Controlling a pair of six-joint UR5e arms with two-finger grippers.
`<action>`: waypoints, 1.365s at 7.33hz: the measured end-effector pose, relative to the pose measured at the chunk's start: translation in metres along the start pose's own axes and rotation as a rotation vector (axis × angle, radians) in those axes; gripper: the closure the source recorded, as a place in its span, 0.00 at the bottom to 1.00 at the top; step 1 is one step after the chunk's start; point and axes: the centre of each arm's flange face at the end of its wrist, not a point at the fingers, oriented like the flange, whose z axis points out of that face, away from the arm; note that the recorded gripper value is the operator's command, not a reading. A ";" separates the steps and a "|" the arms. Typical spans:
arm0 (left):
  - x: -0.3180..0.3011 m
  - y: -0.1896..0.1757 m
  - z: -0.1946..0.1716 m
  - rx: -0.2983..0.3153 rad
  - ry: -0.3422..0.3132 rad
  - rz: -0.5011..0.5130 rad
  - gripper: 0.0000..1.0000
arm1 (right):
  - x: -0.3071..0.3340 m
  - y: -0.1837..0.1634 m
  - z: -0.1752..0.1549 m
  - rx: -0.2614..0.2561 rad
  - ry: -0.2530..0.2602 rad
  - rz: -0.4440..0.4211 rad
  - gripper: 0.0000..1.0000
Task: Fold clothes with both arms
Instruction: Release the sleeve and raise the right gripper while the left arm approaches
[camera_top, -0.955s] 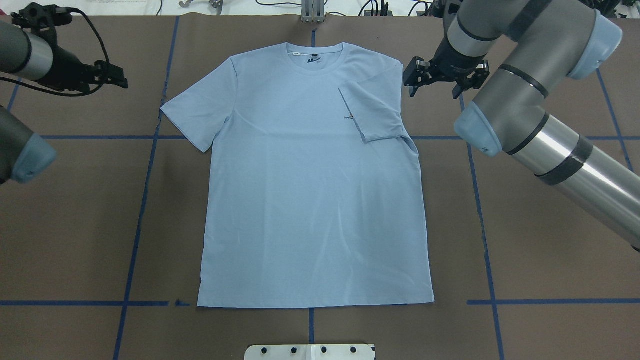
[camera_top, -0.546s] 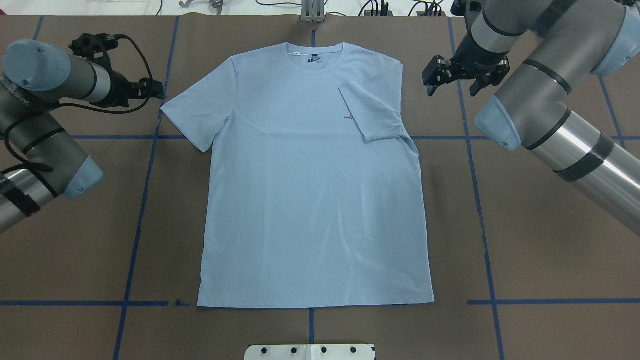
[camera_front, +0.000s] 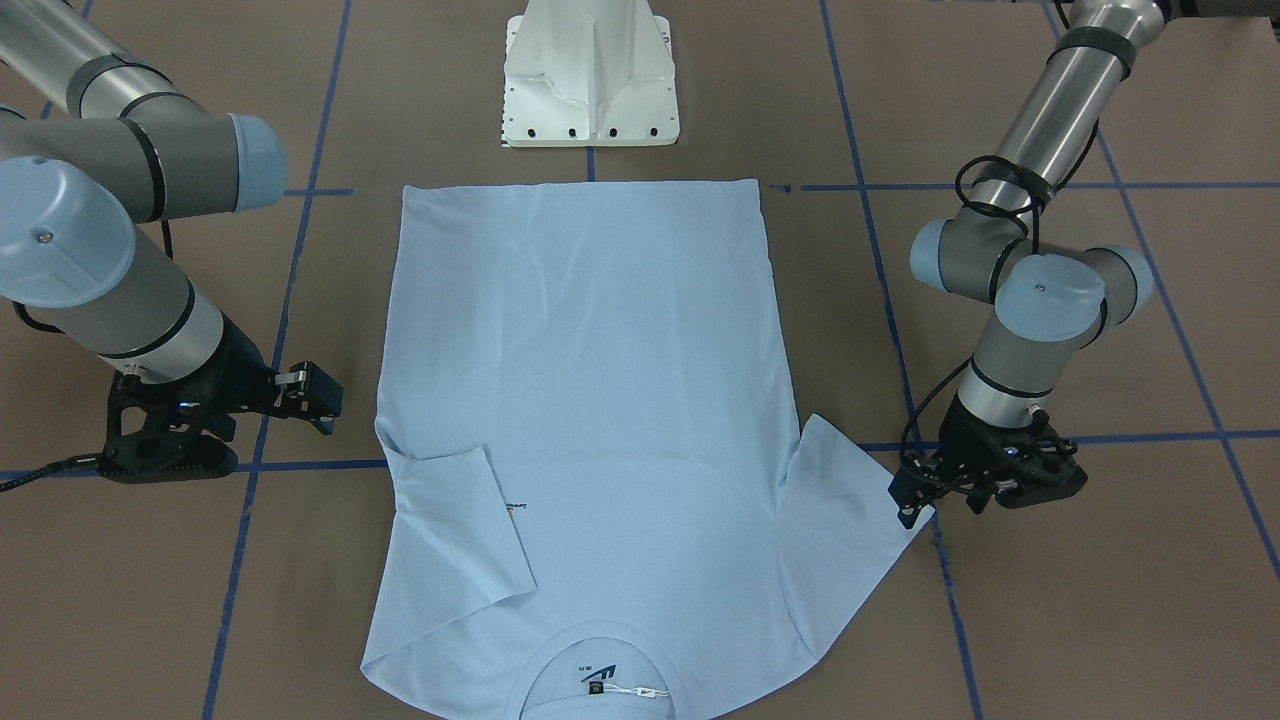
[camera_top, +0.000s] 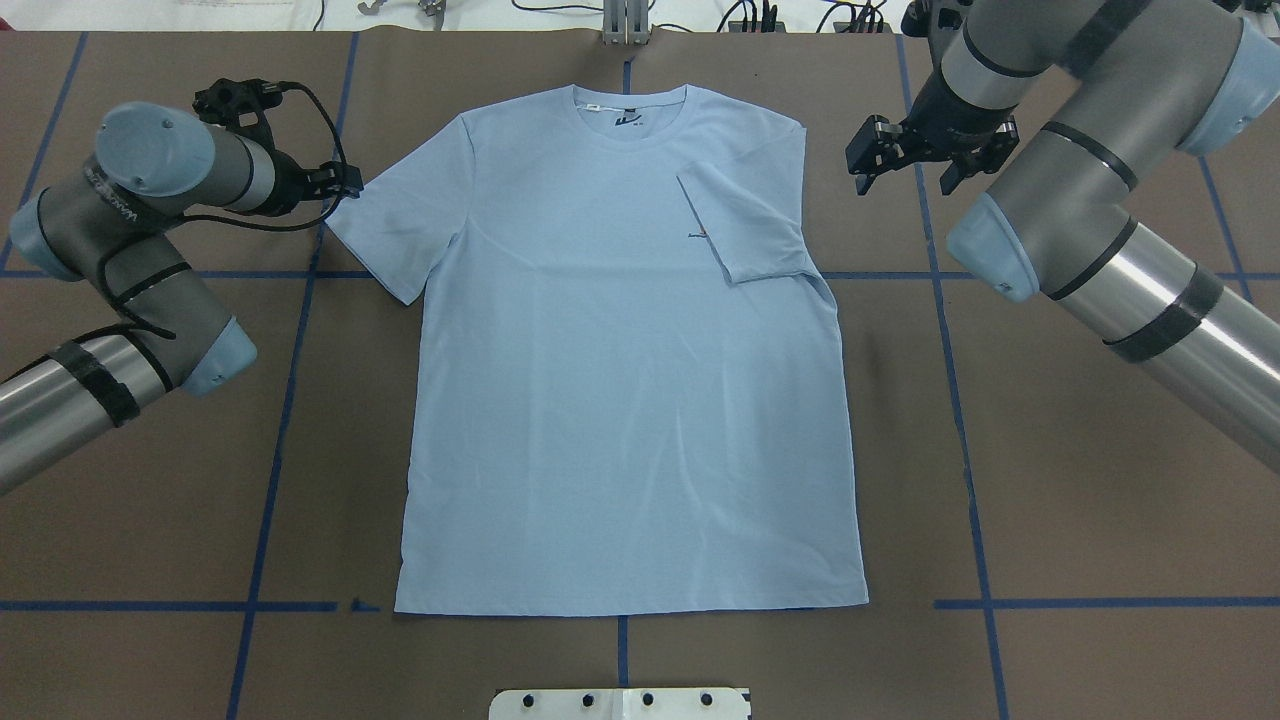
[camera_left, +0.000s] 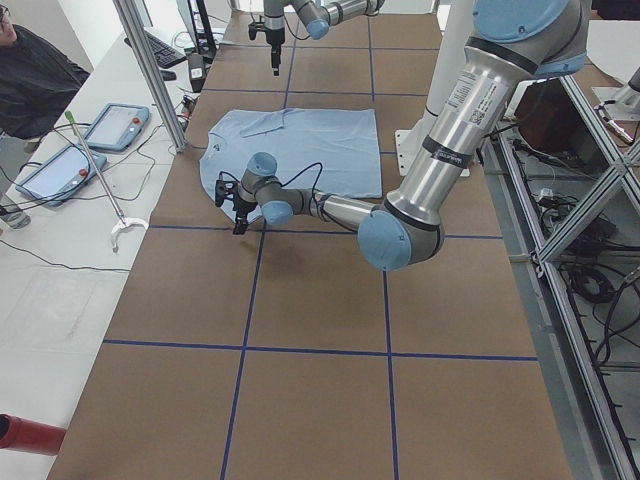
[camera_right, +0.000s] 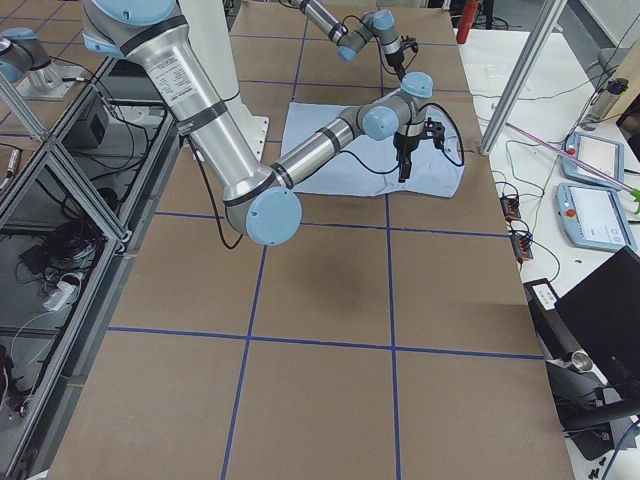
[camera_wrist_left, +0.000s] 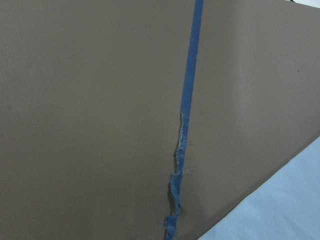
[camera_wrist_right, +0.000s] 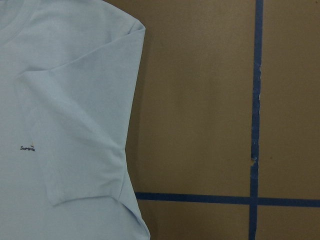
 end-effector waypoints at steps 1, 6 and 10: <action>0.003 0.002 0.004 -0.004 -0.003 0.004 0.07 | 0.000 0.000 0.001 -0.001 0.001 0.001 0.00; 0.006 0.007 0.007 -0.012 -0.004 0.016 0.47 | -0.001 -0.003 0.004 -0.003 0.004 0.010 0.00; 0.007 0.007 0.005 -0.010 -0.004 0.016 0.63 | 0.000 -0.003 0.005 -0.004 0.006 0.008 0.00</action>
